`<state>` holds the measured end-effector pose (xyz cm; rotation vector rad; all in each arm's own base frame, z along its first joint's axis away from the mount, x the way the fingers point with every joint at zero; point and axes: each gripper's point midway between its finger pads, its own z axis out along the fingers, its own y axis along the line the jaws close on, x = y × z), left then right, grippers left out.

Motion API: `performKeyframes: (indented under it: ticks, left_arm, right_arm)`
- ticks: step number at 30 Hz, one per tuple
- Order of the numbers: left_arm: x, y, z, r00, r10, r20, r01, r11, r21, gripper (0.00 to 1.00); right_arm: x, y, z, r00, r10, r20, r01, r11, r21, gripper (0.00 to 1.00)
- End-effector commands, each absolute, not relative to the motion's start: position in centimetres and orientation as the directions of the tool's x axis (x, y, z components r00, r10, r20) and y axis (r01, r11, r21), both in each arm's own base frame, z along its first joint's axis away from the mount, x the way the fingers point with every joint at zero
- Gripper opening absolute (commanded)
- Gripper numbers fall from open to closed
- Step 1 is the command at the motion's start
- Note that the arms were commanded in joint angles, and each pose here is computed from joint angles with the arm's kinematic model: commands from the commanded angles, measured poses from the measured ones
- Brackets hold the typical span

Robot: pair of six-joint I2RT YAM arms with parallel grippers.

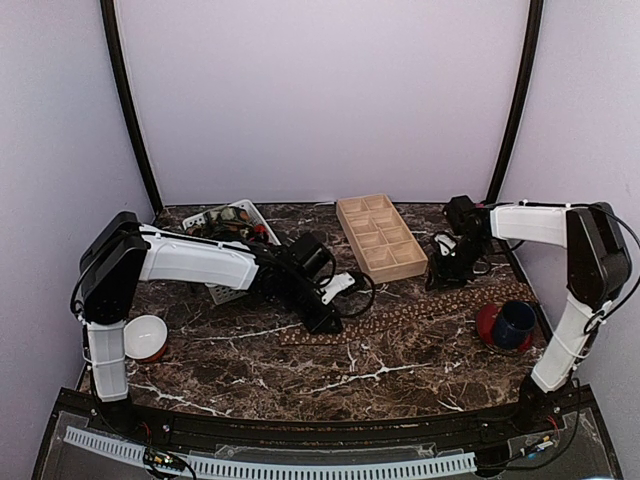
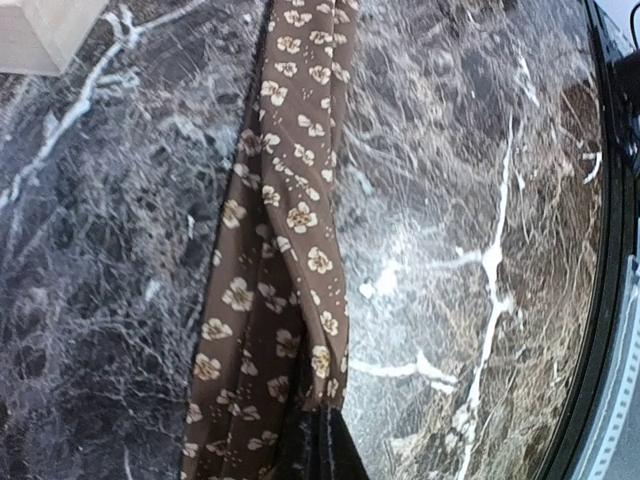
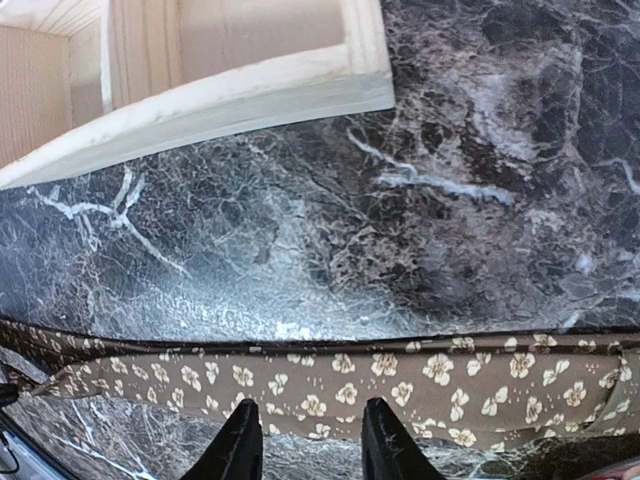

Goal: Roll the ties
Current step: Flatten out the tie at the center of the board.

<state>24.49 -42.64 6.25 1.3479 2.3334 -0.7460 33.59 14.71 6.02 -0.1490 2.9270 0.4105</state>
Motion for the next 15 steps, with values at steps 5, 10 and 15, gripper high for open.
performKeyframes:
  ticks: [5, 10, 15]
  left_arm:
    - [24.1, -41.0, 5.3, -0.469, 0.745, -0.475, 0.882, 0.425, -0.205, 0.0]
    - [25.6, -40.4, 4.9, -0.531, 0.709, -0.463, 0.841, 0.51, -0.183, 0.02]
    - [26.1, -39.4, 4.9, -0.566, 0.691, -0.45, 0.813, 0.559, -0.165, 0.31]
  right_arm:
    - [34.4, 15.9, 4.5, -0.984, -0.077, -0.163, -0.124, 0.946, 0.298, 0.36]
    - [32.8, 15.0, 2.5, -0.989, -0.1, -0.113, -0.126, 0.957, 0.263, 0.3]
    - [30.6, 13.2, 0.5, -0.994, -0.105, -0.041, -0.111, 0.973, 0.201, 0.25]
